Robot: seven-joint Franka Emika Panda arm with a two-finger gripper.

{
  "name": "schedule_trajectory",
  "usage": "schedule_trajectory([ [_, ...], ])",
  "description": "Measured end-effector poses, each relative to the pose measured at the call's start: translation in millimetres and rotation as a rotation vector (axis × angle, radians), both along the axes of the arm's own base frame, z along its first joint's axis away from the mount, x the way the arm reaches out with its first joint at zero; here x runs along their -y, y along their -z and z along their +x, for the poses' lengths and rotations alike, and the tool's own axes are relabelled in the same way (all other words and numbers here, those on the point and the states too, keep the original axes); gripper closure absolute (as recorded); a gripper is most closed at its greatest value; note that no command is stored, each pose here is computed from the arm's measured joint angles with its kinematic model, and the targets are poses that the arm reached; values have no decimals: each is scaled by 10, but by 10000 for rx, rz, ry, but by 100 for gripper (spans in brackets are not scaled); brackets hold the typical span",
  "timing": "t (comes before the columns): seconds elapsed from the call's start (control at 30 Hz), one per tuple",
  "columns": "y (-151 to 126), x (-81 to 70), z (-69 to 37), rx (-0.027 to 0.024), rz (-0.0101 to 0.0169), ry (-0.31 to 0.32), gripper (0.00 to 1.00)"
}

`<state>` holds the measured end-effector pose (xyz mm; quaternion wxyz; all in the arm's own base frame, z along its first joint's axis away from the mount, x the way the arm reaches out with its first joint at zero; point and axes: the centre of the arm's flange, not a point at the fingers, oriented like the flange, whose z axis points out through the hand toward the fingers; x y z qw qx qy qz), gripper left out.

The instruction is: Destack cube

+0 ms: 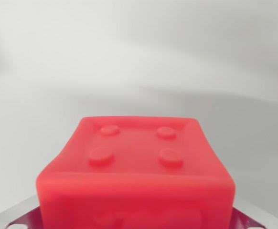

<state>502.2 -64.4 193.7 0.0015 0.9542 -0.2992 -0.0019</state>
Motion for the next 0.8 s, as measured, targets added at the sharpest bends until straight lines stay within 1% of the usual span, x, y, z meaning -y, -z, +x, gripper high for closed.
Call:
schedule_trajectory([
  [0.17, 35, 89, -15, 2, 2, 195, 100],
  [0.37, 80, 191, -34, -11, 4, 421, 100],
  [0.43, 97, 226, -39, -10, 2, 493, 100],
  [0.53, 136, 253, -41, 15, -8, 540, 100],
  [0.57, 165, 255, -41, 16, -12, 544, 100],
  [0.6, 202, 254, -40, 12, -15, 541, 100],
  [0.63, 249, 251, -42, -7, -14, 536, 100],
  [0.73, 356, 243, -44, -33, -13, 525, 100],
  [0.8, 422, 241, -46, -38, -11, 524, 100],
])
